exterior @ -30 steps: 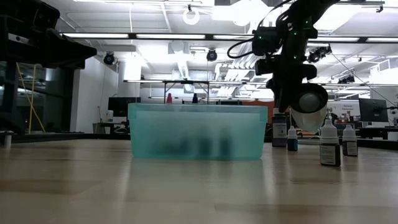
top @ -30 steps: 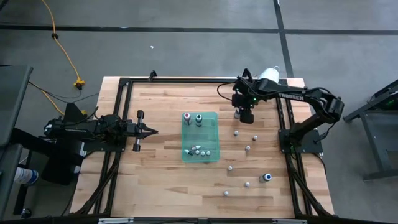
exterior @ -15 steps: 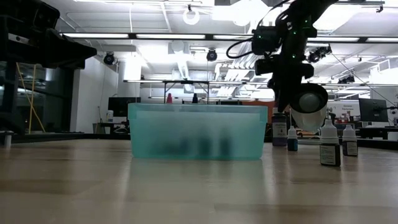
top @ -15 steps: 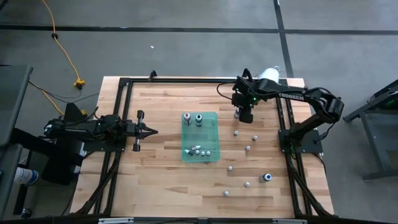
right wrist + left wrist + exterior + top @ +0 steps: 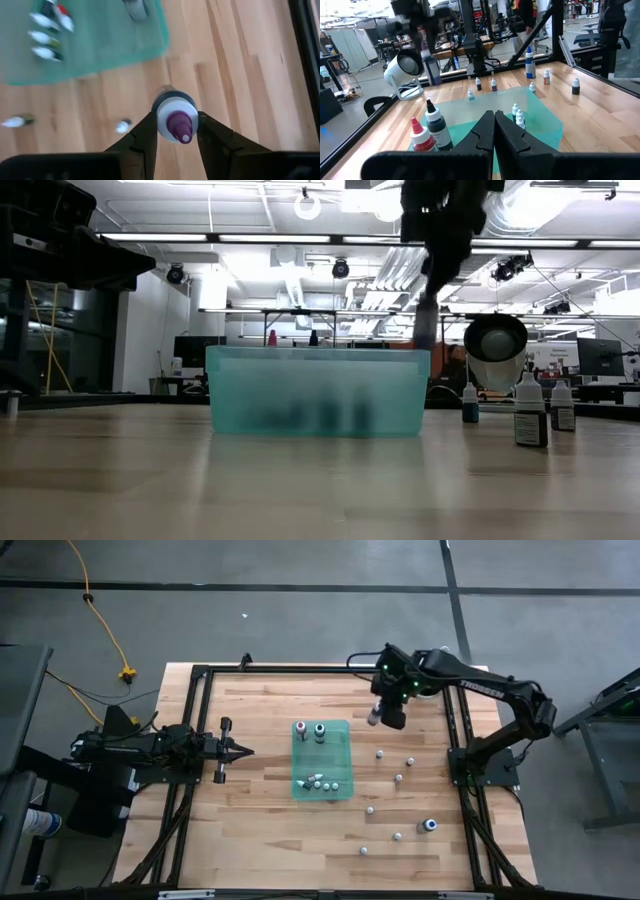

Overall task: Pick & Place food coloring
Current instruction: Put the big violet food coloring bottle into the green bin

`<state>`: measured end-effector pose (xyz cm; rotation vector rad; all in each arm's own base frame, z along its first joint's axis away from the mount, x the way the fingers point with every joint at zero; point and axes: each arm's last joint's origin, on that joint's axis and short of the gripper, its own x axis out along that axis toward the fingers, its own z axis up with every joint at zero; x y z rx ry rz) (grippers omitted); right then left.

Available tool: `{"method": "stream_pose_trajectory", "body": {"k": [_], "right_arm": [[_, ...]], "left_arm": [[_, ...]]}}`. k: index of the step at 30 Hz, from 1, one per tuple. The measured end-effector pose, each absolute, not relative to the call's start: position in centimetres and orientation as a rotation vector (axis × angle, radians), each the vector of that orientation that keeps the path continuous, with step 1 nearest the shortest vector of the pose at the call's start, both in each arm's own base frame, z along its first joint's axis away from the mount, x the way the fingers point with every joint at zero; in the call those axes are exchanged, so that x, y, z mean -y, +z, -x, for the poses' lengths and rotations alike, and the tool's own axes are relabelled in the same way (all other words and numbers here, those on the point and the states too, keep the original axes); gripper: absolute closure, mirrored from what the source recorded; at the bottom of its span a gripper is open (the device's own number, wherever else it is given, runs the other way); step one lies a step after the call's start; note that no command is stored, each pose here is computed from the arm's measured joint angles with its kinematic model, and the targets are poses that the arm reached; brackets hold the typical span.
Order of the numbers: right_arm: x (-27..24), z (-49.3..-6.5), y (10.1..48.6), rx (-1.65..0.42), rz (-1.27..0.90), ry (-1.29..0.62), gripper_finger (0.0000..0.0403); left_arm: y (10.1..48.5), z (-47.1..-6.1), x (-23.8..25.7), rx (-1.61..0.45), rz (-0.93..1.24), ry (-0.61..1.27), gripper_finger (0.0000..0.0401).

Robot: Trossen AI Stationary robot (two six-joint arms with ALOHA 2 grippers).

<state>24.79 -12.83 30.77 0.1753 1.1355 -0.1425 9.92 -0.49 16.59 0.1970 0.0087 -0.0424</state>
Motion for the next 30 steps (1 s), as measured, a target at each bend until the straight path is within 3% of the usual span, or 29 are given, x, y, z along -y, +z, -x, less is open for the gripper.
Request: {"method": "stream_pose_trajectory", "body": {"k": [16, 24, 30], "right_arm": [[10.0, -28.3, 38.0, -0.970, -0.209, 0.084, 0.0296], [9.2, -32.2, 36.7, -0.997, -0.189, 0.307, 0.0296], [9.1, -34.9, 33.8, -1.077, -0.120, 0.312, 0.0295]], "left_arm": [[16.6, -9.9, 0.5, -0.009, -0.197, -0.042, 0.0401], [16.6, -9.9, 0.5, -0.009, -0.197, -0.042, 0.0401], [16.6, -9.9, 0.5, -0.009, -0.197, -0.043, 0.0401]]}}
